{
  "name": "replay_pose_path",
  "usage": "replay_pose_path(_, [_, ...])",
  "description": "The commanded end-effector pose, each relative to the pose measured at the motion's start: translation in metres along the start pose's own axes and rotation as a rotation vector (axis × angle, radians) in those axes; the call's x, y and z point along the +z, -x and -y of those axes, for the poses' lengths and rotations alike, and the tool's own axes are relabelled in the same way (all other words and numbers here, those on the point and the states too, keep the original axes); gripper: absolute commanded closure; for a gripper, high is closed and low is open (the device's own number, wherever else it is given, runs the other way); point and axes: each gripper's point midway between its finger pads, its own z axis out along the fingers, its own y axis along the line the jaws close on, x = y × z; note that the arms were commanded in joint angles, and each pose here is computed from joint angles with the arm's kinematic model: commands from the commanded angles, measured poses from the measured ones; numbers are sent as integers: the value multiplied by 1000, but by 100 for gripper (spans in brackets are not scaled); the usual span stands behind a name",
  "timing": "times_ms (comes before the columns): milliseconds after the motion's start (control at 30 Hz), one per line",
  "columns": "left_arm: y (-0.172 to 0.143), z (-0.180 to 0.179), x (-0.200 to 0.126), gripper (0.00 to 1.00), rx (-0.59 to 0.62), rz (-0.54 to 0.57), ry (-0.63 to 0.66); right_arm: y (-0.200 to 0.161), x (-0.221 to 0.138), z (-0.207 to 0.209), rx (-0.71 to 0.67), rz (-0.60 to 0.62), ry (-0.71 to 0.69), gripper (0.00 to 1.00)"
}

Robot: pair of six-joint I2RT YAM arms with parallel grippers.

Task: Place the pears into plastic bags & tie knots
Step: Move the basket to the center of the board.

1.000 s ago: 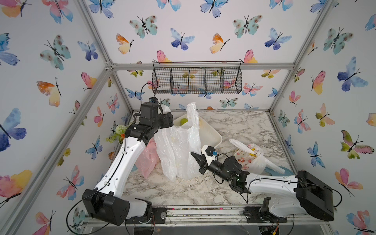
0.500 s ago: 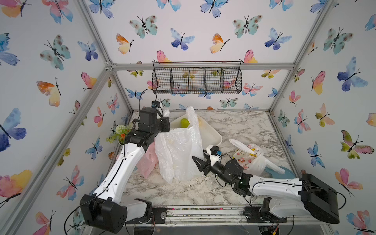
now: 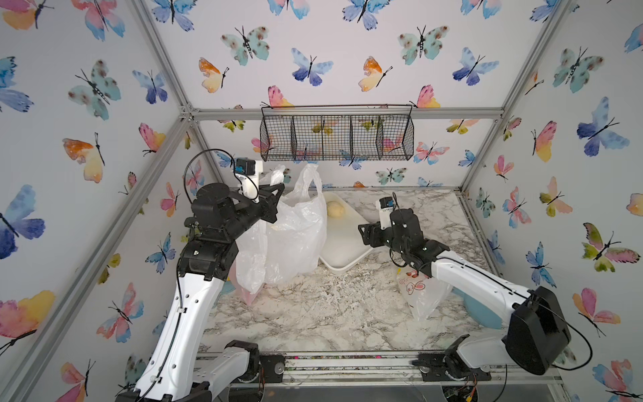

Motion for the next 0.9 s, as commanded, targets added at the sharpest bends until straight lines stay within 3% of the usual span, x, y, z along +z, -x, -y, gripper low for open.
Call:
replay_pose_path(0, [11,39,-1,100,75,7,-228,4,-14,-26,-119,-78,128,18])
replay_pose_path(100, [8,45,0,100,106,-11,-267,32,-17,-11,-93,-63,107,15])
replay_pose_path(200, [13,19,3,100,136,-5,-111,23,9,49,17,-185,-53,15])
replay_pose_path(333, [31,-10,-8,100,153,32,100,-5,53,91,1,-343,-211,14])
replay_pose_path(533, [59,8,-40,100,240,210,95,-14,115,97,5,-386,-193,15])
replay_pose_path(733, [48,10,-32,100,206,183,54,-45,164,103,19,-488,-166,22])
replay_pose_path(867, [41,10,-26,100,185,177,33,-59,178,122,51,-487,-251,24])
